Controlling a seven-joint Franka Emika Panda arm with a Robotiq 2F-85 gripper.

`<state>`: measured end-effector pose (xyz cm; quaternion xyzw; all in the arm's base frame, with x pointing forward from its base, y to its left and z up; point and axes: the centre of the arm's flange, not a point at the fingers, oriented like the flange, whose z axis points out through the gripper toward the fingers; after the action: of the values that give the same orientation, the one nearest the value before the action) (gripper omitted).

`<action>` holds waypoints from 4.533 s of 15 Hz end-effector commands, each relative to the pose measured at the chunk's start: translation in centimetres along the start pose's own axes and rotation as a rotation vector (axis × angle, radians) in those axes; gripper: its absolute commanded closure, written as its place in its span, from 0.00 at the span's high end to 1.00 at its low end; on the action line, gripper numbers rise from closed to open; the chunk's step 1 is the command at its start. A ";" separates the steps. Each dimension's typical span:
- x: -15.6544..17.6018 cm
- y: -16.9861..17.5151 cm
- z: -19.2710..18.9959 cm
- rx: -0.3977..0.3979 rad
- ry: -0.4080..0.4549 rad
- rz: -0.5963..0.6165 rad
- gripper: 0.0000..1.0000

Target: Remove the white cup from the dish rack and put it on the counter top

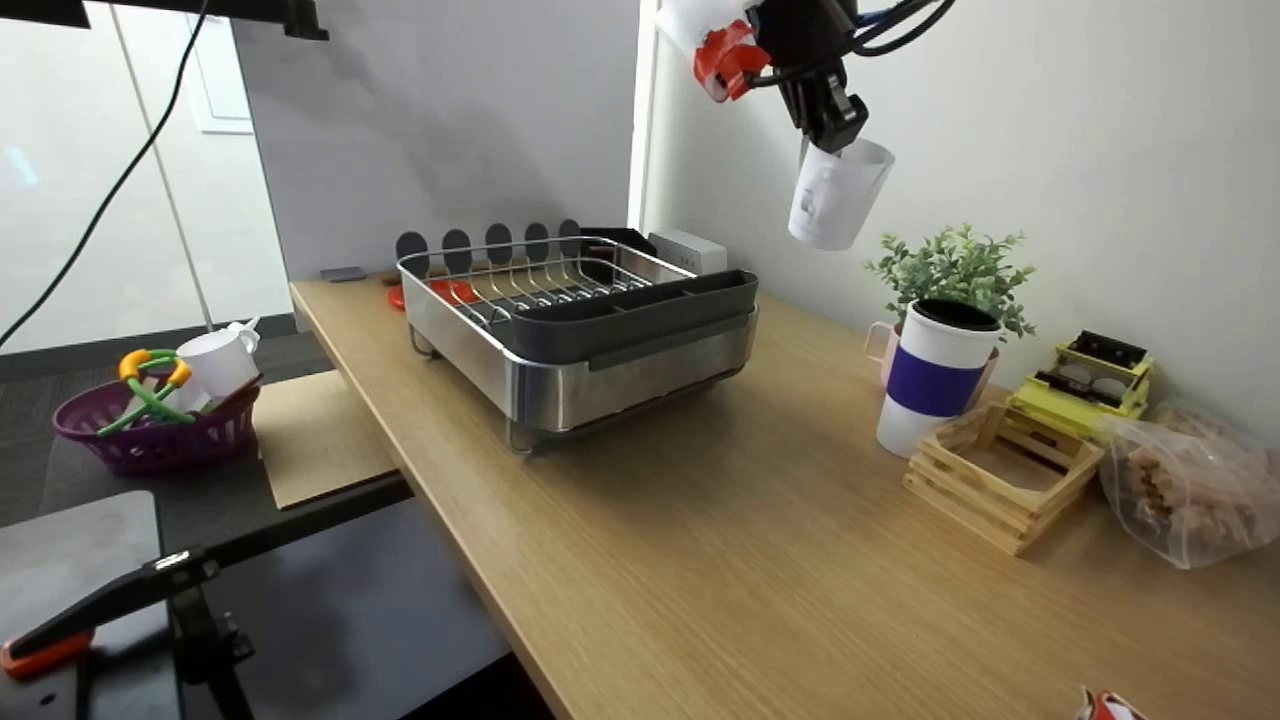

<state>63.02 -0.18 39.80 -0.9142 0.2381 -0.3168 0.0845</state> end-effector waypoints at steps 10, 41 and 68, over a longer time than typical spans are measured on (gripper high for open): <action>2.6 5.8 4.6 -0.243 -0.140 0.202 0.01; -1.0 11.3 13.1 -0.641 -0.347 0.646 0.01; 2.7 14.2 20.9 -0.565 -0.237 0.678 0.01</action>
<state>72.37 -13.94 21.32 -0.7946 0.5998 -0.0887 -0.0322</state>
